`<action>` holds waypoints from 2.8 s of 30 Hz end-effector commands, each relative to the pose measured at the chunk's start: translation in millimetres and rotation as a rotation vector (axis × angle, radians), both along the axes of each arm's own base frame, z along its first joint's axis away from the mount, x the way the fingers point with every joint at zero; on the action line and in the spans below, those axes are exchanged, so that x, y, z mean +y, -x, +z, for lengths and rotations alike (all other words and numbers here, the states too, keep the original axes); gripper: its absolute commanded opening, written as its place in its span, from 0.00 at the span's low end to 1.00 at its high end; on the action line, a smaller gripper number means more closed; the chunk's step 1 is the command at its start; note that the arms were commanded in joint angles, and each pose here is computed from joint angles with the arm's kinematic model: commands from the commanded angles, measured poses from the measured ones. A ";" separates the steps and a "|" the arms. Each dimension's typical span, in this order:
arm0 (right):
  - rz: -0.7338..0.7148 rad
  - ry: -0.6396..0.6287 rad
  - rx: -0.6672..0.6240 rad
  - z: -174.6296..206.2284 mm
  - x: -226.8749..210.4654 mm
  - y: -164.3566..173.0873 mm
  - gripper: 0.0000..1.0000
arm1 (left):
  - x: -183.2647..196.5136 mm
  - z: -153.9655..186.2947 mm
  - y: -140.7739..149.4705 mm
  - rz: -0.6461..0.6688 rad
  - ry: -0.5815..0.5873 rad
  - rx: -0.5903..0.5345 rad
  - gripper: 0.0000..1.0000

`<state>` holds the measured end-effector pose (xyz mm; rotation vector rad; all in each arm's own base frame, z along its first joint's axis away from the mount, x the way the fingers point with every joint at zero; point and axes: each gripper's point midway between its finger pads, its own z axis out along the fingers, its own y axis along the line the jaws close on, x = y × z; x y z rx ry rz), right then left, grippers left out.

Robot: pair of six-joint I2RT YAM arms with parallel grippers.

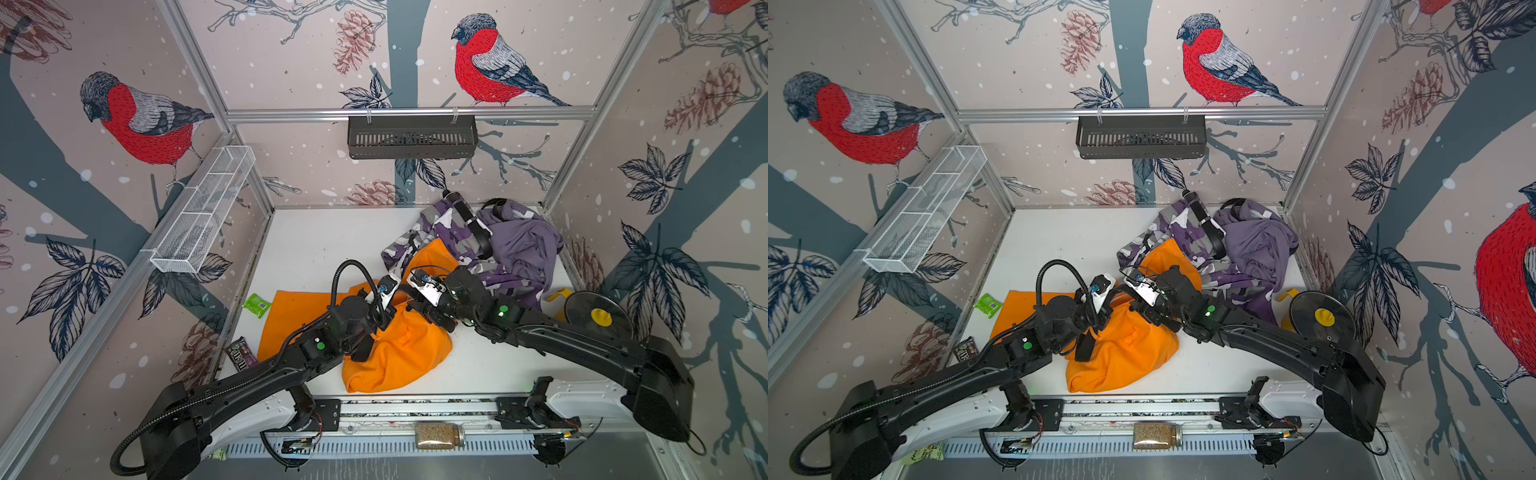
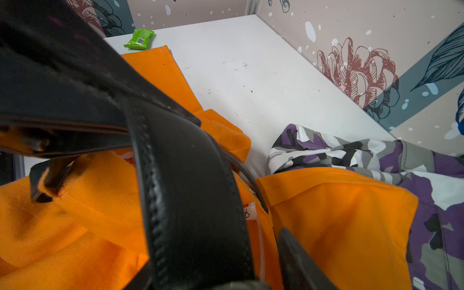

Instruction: Remove the belt from the trousers

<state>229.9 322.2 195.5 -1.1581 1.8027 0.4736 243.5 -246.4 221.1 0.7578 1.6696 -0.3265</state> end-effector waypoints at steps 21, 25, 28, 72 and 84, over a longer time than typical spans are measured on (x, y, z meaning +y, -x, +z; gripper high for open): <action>-0.028 -0.132 0.132 15.6 -38.6 -16.2 0.00 | 42.3 -29.1 -18.2 0.287 -0.055 0.109 0.00; 0.005 -0.128 0.212 5.4 -48.9 -13.1 0.00 | 68.7 -23.6 -24.5 0.439 -0.044 0.085 0.00; 0.032 -0.141 0.265 1.8 -55.6 -8.7 0.00 | 81.9 -12.2 -26.6 0.485 -0.026 0.045 0.00; 0.375 0.067 0.155 84.4 -2.0 0.7 0.00 | -52.7 95.4 -8.7 -0.246 -0.225 -0.559 0.46; 0.157 0.158 0.325 6.0 -43.3 -22.6 0.00 | 45.1 61.4 -52.3 0.221 -0.113 -0.293 0.00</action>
